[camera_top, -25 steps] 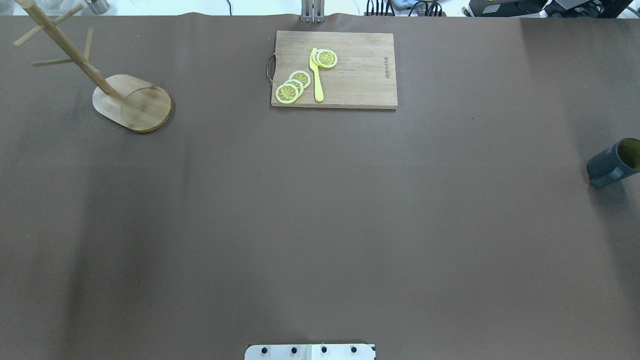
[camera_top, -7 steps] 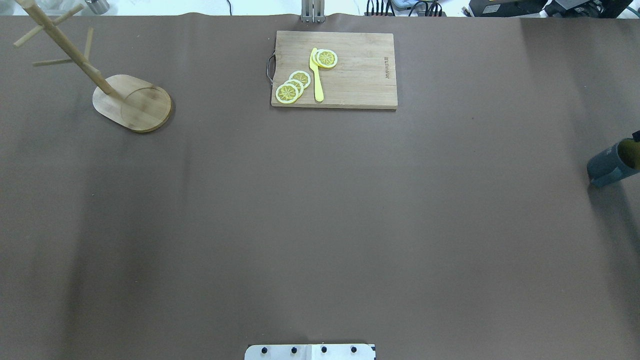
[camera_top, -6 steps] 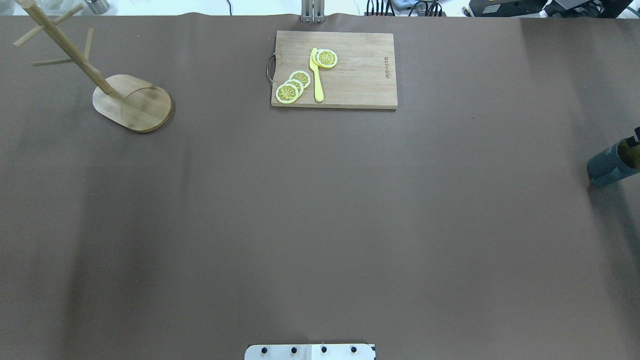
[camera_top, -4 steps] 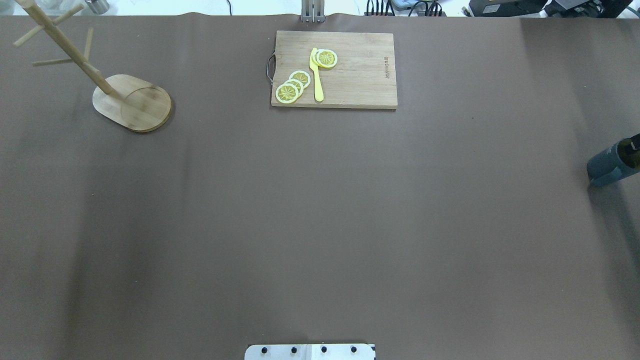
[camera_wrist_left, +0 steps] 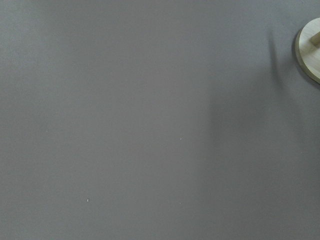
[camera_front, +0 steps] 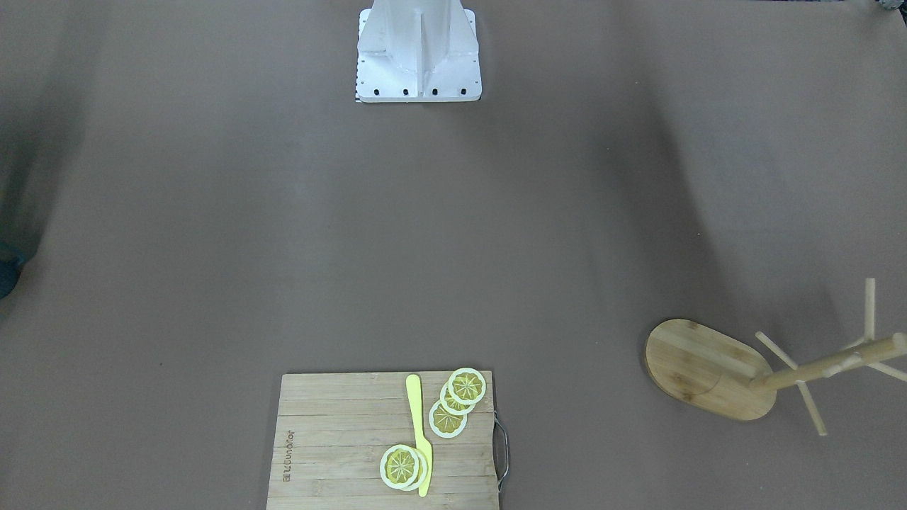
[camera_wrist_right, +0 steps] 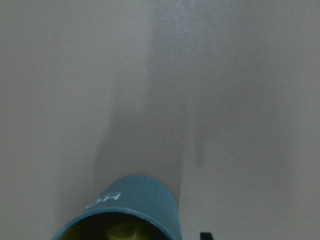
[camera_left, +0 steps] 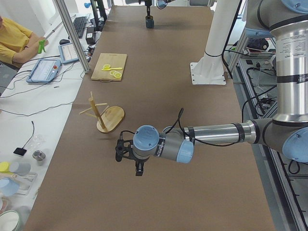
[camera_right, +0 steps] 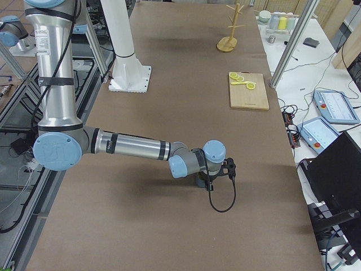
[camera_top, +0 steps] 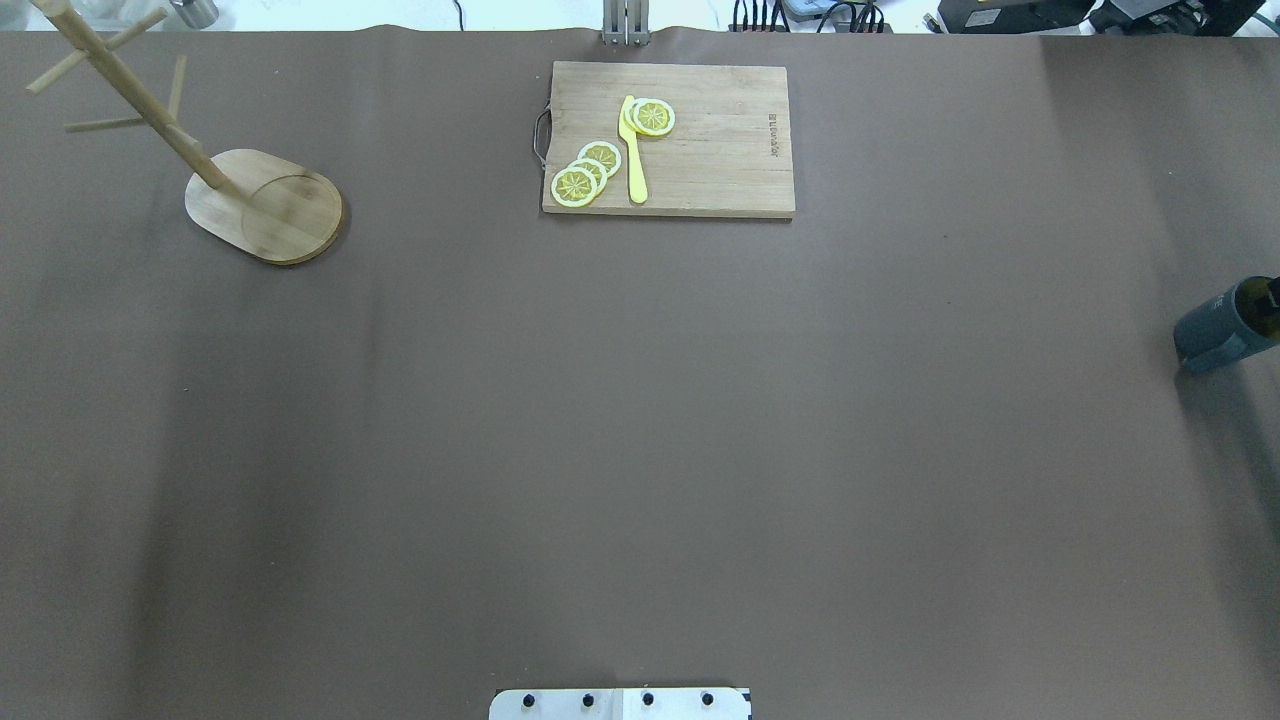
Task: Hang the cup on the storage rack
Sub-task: 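Push the blue mug with the right gripper toward the table center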
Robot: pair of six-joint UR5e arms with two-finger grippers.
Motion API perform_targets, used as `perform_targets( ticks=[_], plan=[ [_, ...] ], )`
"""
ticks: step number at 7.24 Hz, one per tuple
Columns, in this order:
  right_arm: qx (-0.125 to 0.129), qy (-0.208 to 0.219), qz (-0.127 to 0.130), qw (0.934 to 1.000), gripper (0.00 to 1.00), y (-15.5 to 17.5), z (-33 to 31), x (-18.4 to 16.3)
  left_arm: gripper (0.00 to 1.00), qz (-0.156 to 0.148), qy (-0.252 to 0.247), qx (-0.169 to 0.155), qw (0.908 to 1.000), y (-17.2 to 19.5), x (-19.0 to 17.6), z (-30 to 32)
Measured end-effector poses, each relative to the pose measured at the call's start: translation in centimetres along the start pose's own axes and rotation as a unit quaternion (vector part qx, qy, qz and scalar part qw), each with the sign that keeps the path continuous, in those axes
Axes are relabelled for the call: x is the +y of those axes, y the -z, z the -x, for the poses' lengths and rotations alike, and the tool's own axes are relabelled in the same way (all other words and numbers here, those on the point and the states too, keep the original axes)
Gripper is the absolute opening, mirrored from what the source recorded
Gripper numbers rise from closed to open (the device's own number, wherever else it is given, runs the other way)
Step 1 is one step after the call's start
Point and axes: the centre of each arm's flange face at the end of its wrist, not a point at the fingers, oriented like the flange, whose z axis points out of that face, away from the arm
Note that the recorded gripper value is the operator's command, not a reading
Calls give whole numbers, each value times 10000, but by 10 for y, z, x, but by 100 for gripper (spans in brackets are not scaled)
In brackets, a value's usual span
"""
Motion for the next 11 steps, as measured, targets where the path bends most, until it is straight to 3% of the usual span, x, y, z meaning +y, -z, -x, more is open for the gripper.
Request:
perform_targets(
  ticks=[2, 5, 8, 10, 11],
  plan=[
    [-190, 198, -159, 9995, 0, 20, 29, -9, 98, -5, 8, 36, 10000, 1, 0, -2],
    [-503, 725, -404, 9953, 0, 44, 147, -39, 98, -9, 109, 183, 9998, 3, -5, -10],
    [-749, 1167, -525, 9889, 0, 25, 342, -68, 98, -60, -63, 347, 9994, 7, -16, -26],
    [-905, 1204, -442, 9876, 0, 22, 474, -64, 98, -150, -277, 500, 9983, 4, -21, -45],
    [-826, 1285, -336, 9877, 0, 29, 537, -51, 97, -171, -308, 683, 9970, -3, -22, -62]
  ],
)
